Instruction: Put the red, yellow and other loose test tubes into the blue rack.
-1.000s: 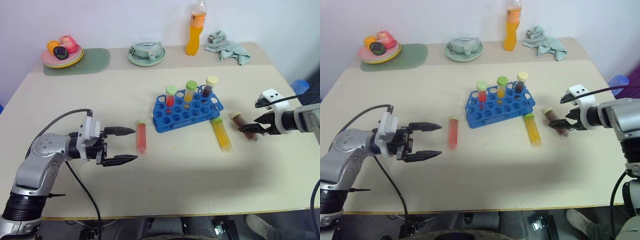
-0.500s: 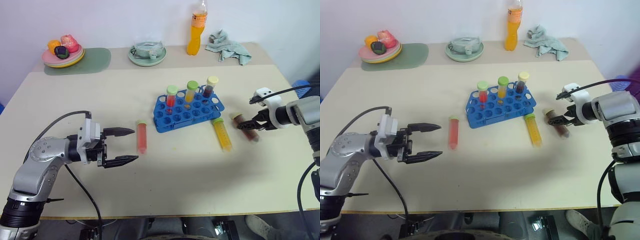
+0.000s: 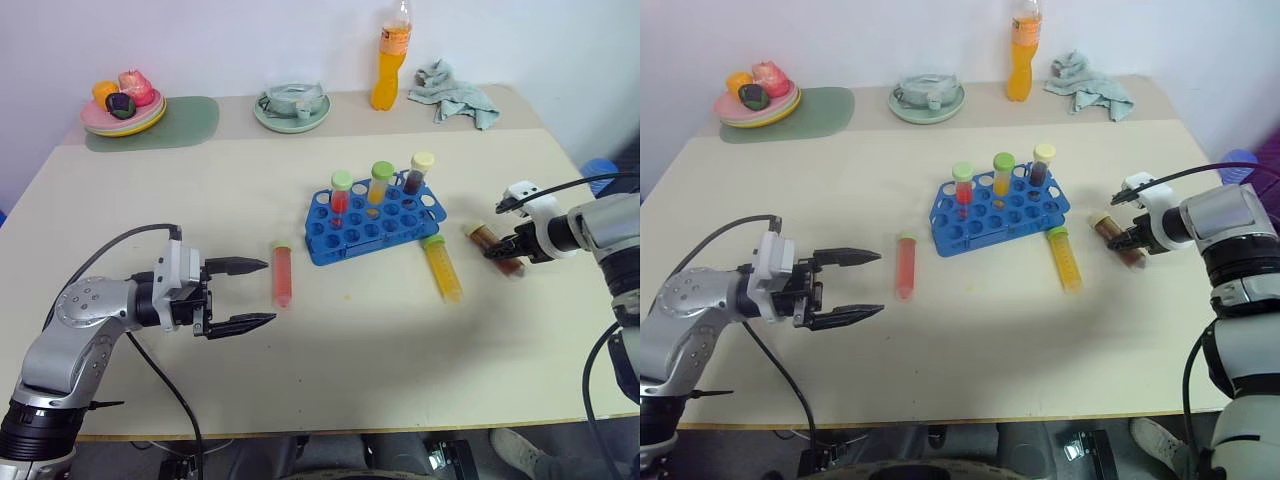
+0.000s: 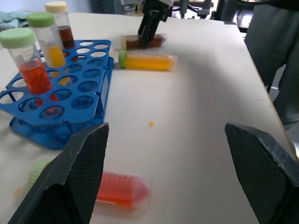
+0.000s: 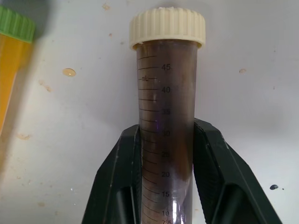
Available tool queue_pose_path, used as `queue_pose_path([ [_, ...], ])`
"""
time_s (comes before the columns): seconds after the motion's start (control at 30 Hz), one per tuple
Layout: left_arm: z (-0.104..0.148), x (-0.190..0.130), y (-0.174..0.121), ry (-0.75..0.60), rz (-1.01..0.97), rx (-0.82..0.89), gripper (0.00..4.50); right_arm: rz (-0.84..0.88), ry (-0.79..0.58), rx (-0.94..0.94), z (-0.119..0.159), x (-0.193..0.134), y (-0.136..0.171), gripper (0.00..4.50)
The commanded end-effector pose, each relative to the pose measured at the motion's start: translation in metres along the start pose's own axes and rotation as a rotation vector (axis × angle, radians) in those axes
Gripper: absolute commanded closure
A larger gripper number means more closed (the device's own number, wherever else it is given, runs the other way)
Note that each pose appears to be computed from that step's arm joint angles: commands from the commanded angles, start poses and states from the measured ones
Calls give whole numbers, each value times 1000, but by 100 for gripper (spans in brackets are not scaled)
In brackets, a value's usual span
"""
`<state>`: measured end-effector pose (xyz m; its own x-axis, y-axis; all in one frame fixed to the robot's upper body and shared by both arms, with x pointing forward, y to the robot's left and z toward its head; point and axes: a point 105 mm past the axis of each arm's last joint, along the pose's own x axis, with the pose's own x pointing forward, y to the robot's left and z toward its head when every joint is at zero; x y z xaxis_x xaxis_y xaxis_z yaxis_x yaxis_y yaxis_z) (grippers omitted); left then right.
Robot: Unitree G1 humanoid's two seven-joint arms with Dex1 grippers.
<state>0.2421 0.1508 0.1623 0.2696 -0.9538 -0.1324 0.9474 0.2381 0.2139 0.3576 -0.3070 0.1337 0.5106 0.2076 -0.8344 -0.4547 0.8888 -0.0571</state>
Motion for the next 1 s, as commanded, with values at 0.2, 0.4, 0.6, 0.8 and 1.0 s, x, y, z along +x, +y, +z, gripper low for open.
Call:
queue_pose_path([
  [0.2, 8, 0, -5, -23, -7, 43, 43, 7, -90, -113, 19, -17, 7, 331],
  [0.4, 8, 2, -5, -33, -5, 46, 43, 36, -229, -182, 30, -37, 26, 331],
  [0.6, 8, 4, -4, -40, -7, 48, 43, 128, -511, -281, 46, -56, 64, 331],
  [0.8, 8, 5, 1, -48, -3, 51, 43, 198, -1066, -203, 77, -70, 109, 331],
  [1.0, 9, 6, 5, -55, -2, 53, 43, 228, -1400, -18, 95, -65, 116, 331],
])
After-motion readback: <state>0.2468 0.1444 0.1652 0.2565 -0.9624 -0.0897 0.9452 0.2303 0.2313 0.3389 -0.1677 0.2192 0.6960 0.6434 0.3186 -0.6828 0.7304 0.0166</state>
